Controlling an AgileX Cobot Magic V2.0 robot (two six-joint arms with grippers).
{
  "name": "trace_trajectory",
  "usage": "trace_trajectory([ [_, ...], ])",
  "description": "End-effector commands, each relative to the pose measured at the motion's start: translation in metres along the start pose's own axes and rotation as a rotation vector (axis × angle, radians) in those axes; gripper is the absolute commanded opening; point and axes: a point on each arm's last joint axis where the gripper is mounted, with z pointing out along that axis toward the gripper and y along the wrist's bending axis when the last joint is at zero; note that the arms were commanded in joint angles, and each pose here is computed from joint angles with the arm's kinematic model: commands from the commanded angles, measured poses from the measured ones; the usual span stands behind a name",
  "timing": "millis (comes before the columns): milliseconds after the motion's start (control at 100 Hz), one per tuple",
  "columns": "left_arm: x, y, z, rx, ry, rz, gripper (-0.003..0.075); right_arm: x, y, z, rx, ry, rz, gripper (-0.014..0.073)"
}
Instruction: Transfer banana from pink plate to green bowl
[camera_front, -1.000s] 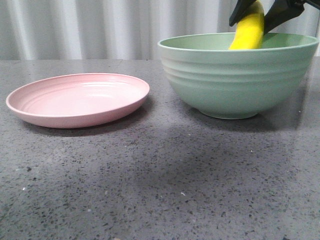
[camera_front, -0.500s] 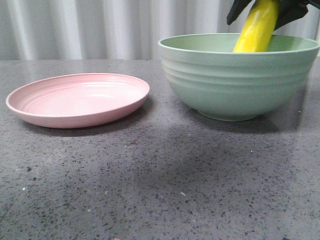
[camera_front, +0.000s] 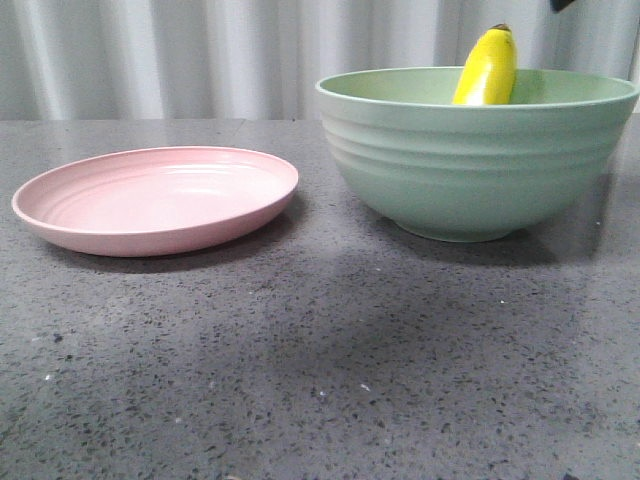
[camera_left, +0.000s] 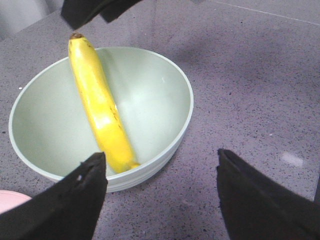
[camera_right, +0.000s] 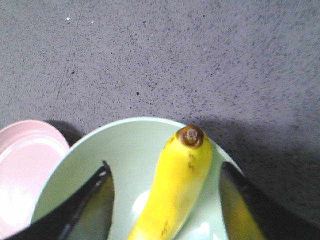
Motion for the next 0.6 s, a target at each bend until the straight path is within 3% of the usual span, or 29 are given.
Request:
trace_trajectory([
  [0, -0.023, -0.002, -0.016, 0.002, -0.148, -0.011, 0.0345, -0.012, 0.009, -0.038, -0.002, -0.115, -0.055, 0.0237],
  [140, -0.026, -0.002, -0.025, 0.004, -0.173, -0.015, 0.0101, -0.006, 0.015, -0.062, -0.013, -0.127, -0.073, -0.0012],
  [210, -0.028, -0.002, -0.03, 0.004, -0.188, -0.015, -0.0024, -0.003, 0.017, -0.073, -0.015, -0.141, -0.091, -0.0067],
  [420, -0.031, -0.003, -0.048, 0.003, -0.224, -0.01, -0.002, 0.017, 0.02, -0.102, -0.019, -0.205, -0.149, -0.0068],
  [590, -0.028, -0.002, -0.066, -0.012, -0.306, 0.011, -0.002, 0.045, 0.017, -0.126, -0.007, -0.34, -0.199, -0.0068],
])
